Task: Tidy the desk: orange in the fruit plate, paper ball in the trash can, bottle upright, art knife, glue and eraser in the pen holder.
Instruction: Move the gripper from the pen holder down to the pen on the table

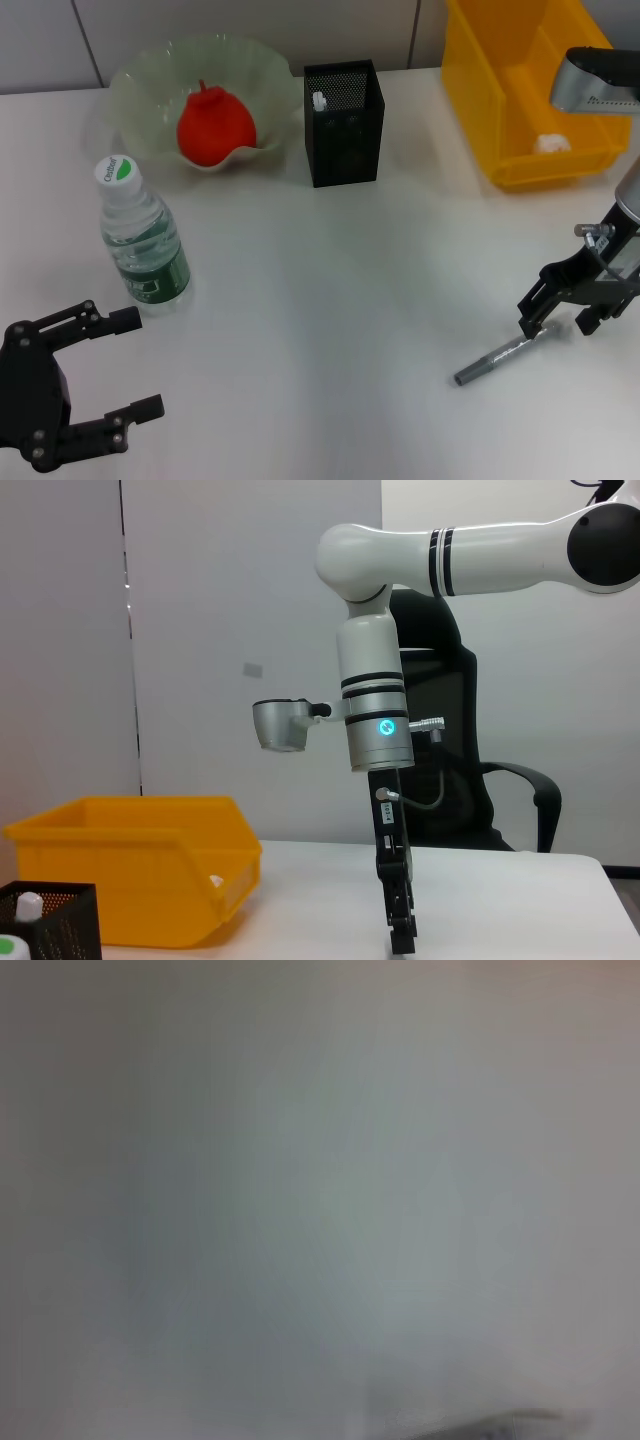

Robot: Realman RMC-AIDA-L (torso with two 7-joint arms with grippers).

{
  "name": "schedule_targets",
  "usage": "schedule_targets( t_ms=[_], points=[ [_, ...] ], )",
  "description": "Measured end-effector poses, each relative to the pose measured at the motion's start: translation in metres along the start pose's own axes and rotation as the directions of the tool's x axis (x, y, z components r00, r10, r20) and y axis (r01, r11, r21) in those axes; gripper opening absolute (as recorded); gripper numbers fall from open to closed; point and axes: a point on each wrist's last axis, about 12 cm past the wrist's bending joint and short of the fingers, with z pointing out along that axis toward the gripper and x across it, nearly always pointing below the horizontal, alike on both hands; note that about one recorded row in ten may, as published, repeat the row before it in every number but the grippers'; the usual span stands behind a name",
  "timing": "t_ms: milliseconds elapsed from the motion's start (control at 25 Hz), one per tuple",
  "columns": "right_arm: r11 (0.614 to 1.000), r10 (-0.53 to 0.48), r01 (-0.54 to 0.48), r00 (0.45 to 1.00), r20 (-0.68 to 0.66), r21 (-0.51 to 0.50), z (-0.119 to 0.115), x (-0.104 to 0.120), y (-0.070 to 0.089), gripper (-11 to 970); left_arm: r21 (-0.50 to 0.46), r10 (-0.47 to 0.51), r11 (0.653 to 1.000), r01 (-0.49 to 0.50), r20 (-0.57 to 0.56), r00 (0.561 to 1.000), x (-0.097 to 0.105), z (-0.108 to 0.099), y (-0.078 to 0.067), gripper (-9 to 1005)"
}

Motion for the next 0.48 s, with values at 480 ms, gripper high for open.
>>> schedule_targets(
  t_ms=[480],
  points=[
    [1.000, -0.010, 0.010, 1.000, -0.005, -0.002, 0.0050, -0.0044, 0.0065, 727, 0.000, 0.003, 1.000, -0.003, 0.001, 1.000, 0.0003, 0.0001, -0.0007, 785]
  ],
)
